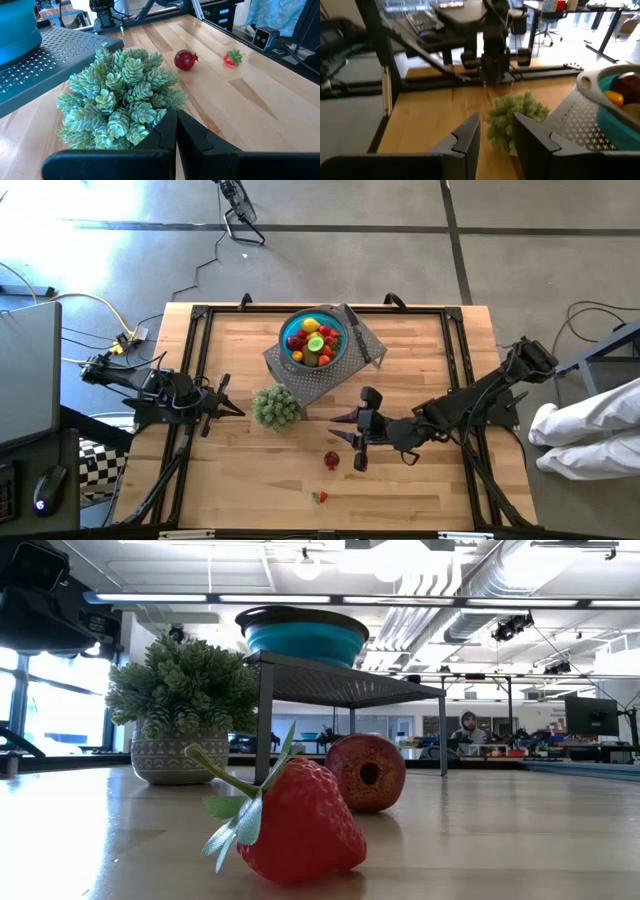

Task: Pick & Place Fruit
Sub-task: Put the pomegranate into the blue strainer bowl on the shelf

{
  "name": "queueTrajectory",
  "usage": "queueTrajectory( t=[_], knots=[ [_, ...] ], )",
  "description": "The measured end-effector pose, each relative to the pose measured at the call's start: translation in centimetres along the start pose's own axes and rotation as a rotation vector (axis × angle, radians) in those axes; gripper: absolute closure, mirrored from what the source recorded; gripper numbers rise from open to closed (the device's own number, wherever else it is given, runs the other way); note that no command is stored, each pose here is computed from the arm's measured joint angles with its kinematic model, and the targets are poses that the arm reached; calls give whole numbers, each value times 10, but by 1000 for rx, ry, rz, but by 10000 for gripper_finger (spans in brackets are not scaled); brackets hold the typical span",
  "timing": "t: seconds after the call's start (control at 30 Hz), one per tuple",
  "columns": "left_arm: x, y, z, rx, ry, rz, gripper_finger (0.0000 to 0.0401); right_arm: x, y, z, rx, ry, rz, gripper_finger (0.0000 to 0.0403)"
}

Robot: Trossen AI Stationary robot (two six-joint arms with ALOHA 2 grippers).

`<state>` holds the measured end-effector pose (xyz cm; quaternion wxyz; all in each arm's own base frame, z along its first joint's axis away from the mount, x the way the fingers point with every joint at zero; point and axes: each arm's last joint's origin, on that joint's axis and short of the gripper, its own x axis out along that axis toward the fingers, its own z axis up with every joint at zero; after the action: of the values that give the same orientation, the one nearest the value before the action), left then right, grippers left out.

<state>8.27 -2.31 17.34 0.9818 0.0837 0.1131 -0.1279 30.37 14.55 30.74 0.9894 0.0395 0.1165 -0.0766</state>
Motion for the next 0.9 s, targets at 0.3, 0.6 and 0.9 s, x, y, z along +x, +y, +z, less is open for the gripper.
queueTrajectory(
  t=[0.3,0.6,0.9],
  knots=[
    [0,0,0,0,1,-1,399,20,7,9,-93,170,8,298],
    [0,0,0,0,2,0,399,60,12,-15,-222,543,60,298],
    [0,0,0,0,2,-1,399,80,18,-53,-281,755,200,298]
  ],
)
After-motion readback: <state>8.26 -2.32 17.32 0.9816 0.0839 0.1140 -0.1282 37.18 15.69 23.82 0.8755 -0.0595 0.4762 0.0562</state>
